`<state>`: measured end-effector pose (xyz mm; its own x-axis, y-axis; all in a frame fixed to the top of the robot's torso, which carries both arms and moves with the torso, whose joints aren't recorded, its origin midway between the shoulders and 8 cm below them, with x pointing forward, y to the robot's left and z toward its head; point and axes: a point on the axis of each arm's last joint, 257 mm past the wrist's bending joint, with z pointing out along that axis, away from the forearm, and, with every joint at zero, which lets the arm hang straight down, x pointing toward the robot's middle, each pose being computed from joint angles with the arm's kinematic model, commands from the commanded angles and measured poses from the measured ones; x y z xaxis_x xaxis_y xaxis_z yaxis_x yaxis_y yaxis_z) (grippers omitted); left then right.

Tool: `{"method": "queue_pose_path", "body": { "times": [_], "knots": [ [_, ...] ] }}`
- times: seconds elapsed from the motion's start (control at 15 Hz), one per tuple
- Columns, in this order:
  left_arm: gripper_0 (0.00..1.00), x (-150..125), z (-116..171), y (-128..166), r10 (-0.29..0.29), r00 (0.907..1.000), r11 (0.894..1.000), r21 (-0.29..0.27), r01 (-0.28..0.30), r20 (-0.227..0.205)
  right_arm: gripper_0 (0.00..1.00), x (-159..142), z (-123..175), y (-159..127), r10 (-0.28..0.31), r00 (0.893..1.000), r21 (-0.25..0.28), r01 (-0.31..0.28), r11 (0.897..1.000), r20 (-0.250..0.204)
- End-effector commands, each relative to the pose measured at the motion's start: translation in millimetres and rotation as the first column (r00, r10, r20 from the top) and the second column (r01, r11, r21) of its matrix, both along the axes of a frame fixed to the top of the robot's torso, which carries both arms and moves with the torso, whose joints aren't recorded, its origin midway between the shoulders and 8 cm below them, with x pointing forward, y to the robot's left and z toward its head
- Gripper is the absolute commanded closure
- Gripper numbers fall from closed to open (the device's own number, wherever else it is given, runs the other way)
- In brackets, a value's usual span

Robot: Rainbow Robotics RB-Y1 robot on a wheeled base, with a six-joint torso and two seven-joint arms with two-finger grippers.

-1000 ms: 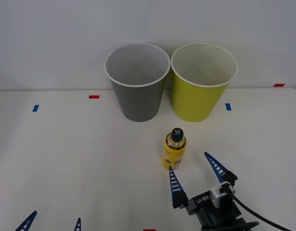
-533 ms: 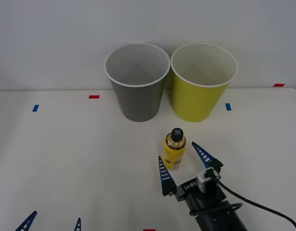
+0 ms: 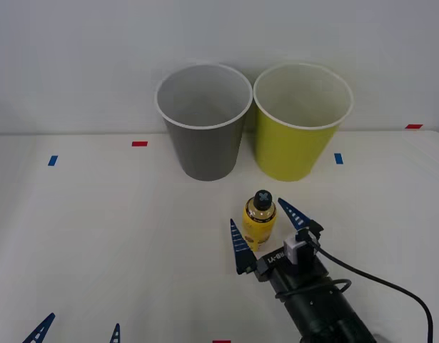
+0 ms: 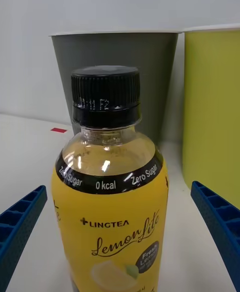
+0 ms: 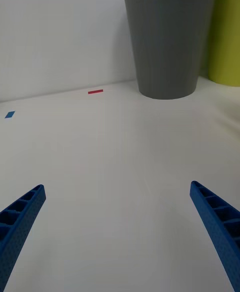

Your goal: Put cans in the gray bin and PET bottles in the light green bin.

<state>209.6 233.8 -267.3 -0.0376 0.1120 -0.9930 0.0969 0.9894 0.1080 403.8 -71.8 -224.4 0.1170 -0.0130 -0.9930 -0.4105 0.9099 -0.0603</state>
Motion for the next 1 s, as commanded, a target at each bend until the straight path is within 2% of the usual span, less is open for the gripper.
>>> {"method": "queue_pose_path", "body": {
  "times": [0.07,0.27,0.33,0.4,0.47,1.0],
  "knots": [
    [0.0,0.0,0.0,0.0,0.0,1.0,1.0,0.0,0.0,0.0,0.0,6.6,1.2,0.7,0.003,1.0,0.0,-0.003,1.0,-0.01],
    [0.0,0.0,0.0,0.0,0.0,1.0,1.0,0.0,0.0,0.0,0.0,10.1,2.7,-0.2,0.001,1.0,0.003,-0.001,1.0,-0.013],
    [0.0,0.0,0.0,0.0,0.0,1.0,1.0,0.0,0.0,0.0,0.51,10.1,2.3,-0.2,0.001,1.0,0.002,-0.001,1.0,-0.014],
    [0.0,0.0,0.0,0.0,0.0,1.0,1.0,0.0,0.0,0.0,0.86,10.2,1.9,-0.2,0.002,1.0,0.004,-0.002,1.0,-0.017],
    [0.0,0.0,0.0,0.0,0.0,1.0,1.0,0.0,0.0,0.0,0.94,9.6,2.1,0.9,0.004,1.0,0.011,-0.004,1.0,-0.019],
    [0.0,0.0,0.0,0.0,0.0,1.0,1.0,0.0,0.0,0.0,0.99,7.2,1.1,4.2,0.01,1.0,0.01,-0.01,1.0,-0.02]
  ]
}}
